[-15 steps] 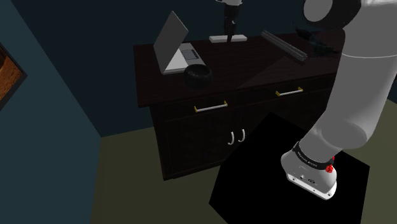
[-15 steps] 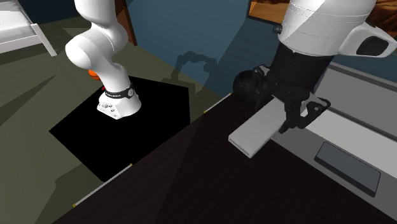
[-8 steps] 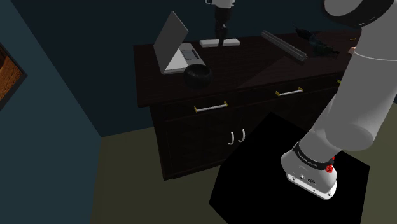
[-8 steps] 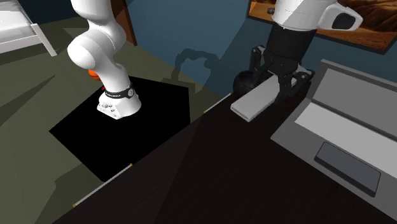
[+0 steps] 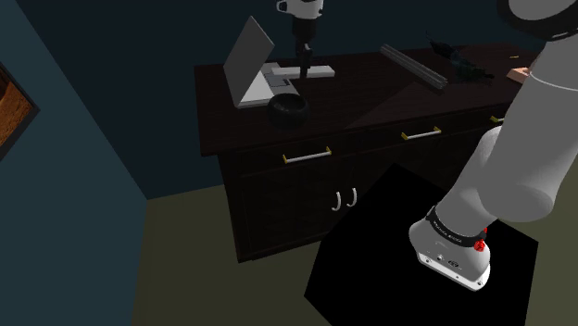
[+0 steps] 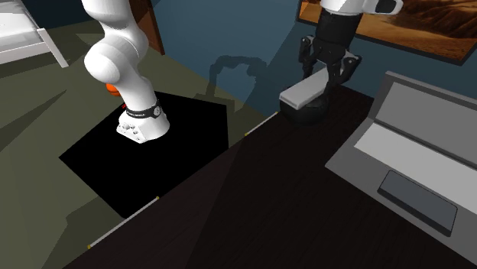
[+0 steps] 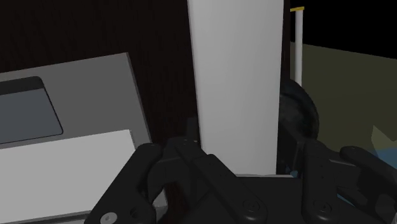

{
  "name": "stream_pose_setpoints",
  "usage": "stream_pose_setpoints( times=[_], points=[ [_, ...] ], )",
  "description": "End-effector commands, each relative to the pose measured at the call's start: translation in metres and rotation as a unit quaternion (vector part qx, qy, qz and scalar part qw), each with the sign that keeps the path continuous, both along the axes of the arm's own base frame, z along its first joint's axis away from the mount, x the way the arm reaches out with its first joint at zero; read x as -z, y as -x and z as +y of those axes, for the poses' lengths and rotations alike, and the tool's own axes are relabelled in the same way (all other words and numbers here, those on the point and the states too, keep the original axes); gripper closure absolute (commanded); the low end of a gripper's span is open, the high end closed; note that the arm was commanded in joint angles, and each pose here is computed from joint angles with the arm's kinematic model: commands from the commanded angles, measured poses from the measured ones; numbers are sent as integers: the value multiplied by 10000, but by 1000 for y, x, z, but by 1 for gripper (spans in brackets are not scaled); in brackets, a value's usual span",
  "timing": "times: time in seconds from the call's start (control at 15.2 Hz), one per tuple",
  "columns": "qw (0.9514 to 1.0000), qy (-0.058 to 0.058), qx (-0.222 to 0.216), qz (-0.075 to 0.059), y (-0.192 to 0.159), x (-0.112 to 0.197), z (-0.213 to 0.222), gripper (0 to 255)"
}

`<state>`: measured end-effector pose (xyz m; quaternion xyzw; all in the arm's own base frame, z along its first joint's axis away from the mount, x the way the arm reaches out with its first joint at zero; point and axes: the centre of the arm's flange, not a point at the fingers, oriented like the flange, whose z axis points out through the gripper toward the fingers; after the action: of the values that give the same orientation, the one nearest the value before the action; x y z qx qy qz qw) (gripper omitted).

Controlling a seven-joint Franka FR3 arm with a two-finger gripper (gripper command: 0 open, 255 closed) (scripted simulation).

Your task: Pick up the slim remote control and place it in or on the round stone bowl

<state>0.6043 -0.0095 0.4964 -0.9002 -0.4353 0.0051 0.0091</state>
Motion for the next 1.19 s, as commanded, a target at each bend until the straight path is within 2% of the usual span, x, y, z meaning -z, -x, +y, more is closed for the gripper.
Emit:
stream_pose_setpoints(
  times=[0.0, 0.26, 1.12],
  points=[
    [10000, 2, 8, -3, 4, -2, 26, 255],
    [10000, 2, 8, -3, 9, -3, 74, 255],
    [10000, 2, 8, -3, 9, 68, 74, 255]
  ],
)
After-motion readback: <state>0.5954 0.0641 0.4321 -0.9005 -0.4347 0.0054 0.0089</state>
